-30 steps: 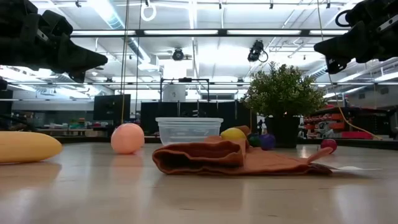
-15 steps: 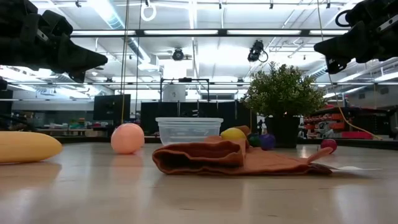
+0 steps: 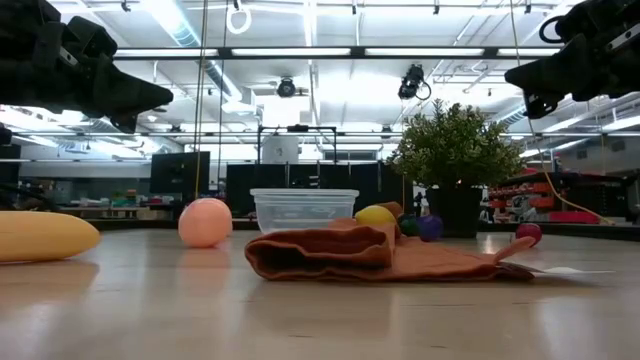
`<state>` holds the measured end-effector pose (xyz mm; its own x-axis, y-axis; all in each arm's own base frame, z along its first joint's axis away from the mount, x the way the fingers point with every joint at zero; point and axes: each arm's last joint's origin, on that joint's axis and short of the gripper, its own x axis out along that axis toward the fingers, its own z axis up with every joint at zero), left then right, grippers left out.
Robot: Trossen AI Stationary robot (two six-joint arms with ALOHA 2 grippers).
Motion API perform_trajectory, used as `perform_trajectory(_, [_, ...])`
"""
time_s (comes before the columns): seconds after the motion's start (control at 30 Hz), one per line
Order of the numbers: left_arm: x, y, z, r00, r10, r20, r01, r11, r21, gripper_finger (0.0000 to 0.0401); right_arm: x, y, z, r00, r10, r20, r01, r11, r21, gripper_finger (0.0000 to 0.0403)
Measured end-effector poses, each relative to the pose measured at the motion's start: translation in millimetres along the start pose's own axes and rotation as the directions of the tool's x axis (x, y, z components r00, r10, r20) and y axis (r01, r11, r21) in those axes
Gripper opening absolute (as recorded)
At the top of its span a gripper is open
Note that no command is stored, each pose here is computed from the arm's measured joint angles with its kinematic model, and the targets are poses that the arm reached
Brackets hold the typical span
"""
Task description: Pick and placing Produce into tupperware
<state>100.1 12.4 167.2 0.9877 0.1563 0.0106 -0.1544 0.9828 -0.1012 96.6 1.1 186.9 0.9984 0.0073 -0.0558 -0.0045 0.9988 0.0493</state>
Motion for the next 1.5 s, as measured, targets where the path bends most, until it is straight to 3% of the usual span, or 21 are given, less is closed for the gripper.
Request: perform_trajectory(1.5, [0.0,0.0,0.0,1.000,0.001,0.000,-0.001,1.000,0.008,0.0034,0.0,0.0,0.0,1.000,0.000,0.000,0.000,1.000,0.000,0.0007])
